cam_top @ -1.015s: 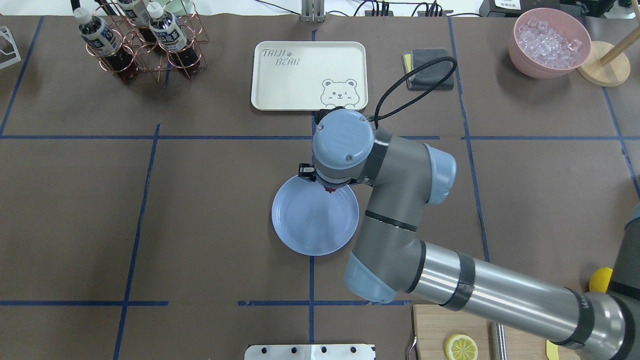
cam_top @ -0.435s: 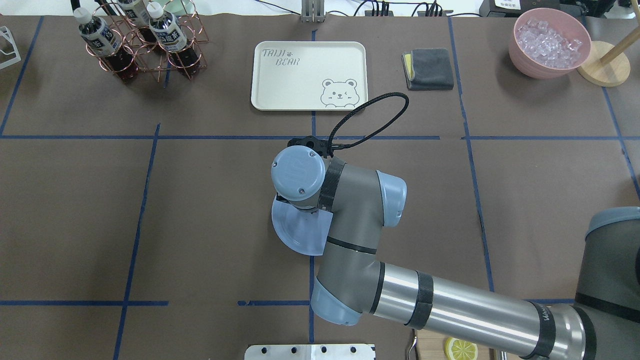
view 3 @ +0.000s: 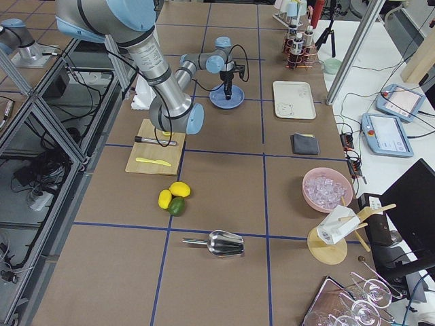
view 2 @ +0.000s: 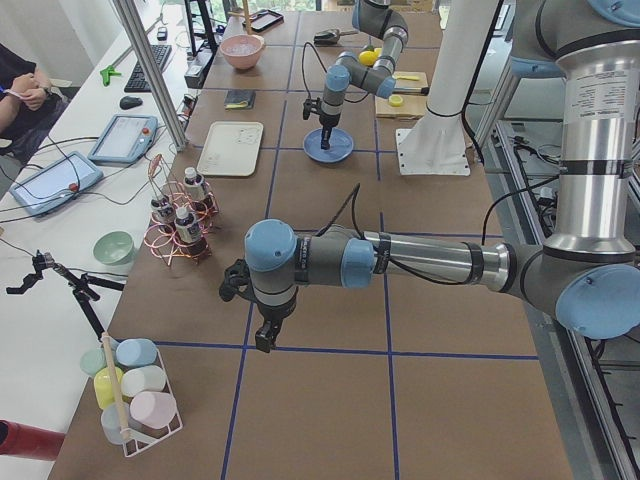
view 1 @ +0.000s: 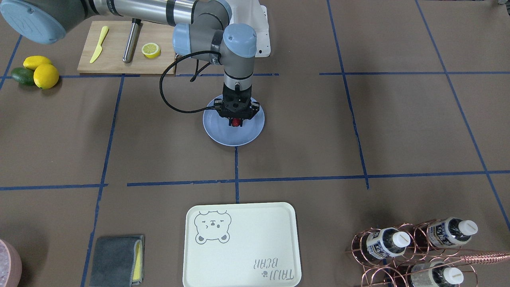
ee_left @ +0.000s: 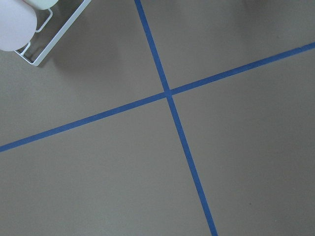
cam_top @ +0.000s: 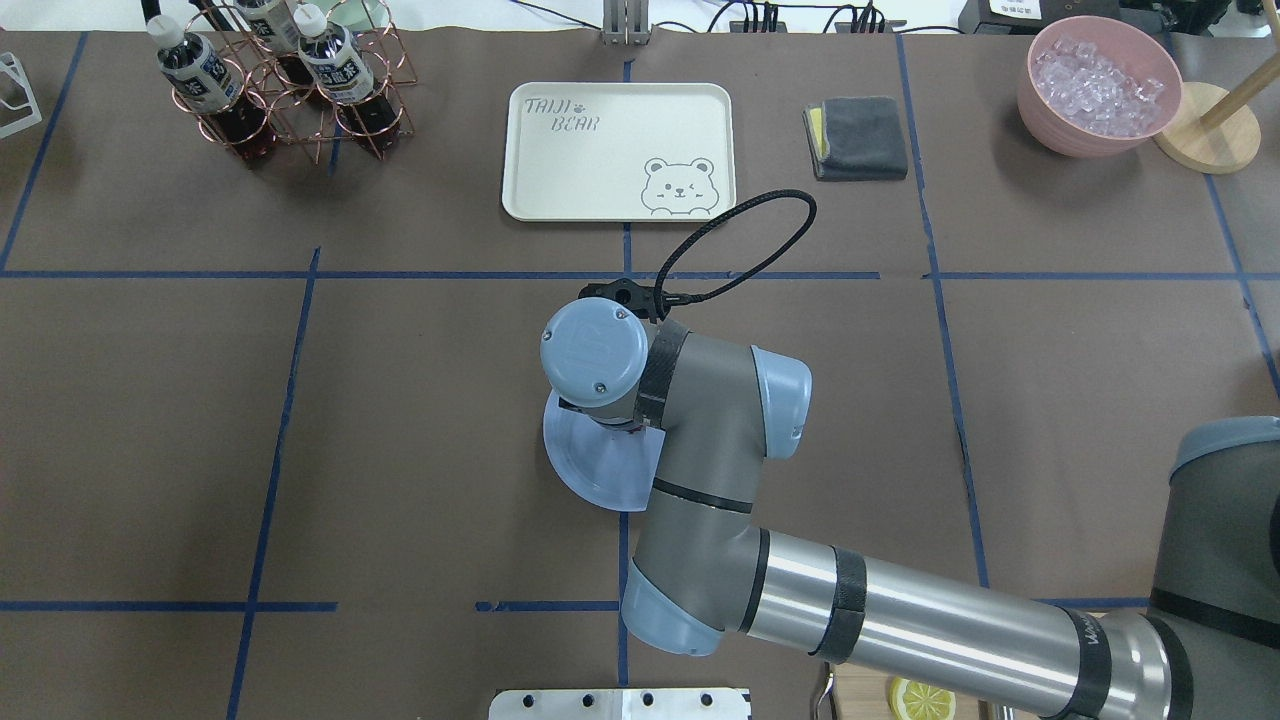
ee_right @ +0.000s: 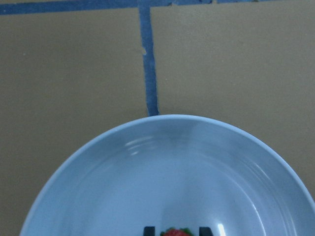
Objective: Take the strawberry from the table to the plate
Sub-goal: 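Lower the strawberry onto the plate and open the right gripper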
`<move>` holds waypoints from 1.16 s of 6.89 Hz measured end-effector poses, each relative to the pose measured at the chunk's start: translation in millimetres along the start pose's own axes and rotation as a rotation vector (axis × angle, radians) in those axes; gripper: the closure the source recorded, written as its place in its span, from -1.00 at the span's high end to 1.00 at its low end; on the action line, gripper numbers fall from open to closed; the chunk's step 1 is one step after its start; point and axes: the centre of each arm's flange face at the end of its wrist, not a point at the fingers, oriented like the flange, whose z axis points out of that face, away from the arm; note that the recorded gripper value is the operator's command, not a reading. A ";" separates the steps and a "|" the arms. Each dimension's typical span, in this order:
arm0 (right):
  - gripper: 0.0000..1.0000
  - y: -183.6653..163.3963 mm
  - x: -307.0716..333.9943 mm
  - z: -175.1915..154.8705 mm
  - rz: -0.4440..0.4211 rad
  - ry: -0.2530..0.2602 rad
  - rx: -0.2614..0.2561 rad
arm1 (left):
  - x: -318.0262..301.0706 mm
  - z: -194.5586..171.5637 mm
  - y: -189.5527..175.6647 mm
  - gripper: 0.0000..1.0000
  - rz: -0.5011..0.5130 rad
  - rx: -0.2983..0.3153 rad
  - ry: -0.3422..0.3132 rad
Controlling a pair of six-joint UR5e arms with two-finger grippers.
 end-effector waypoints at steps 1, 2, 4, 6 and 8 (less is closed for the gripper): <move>-1.00 0.9 -0.6 -0.6 0.000 0.005 -0.002 | -0.4 0.5 0.2 1.00 0.000 -0.001 0.000; -1.00 2.6 -1.6 -0.4 -0.001 0.006 -0.003 | -0.6 0.7 0.3 1.00 -0.001 -0.001 0.000; -0.18 9.4 -3.3 2.5 -0.008 0.008 -0.009 | -0.9 1.1 0.4 1.00 -0.002 -0.002 0.000; 1.00 10.9 -3.7 3.1 -0.010 0.006 -0.005 | -1.1 1.3 0.6 1.00 -0.003 -0.003 0.000; 1.00 8.0 -5.6 -7.8 -0.019 -0.012 0.020 | -1.4 1.6 0.7 1.00 -0.003 -0.003 0.000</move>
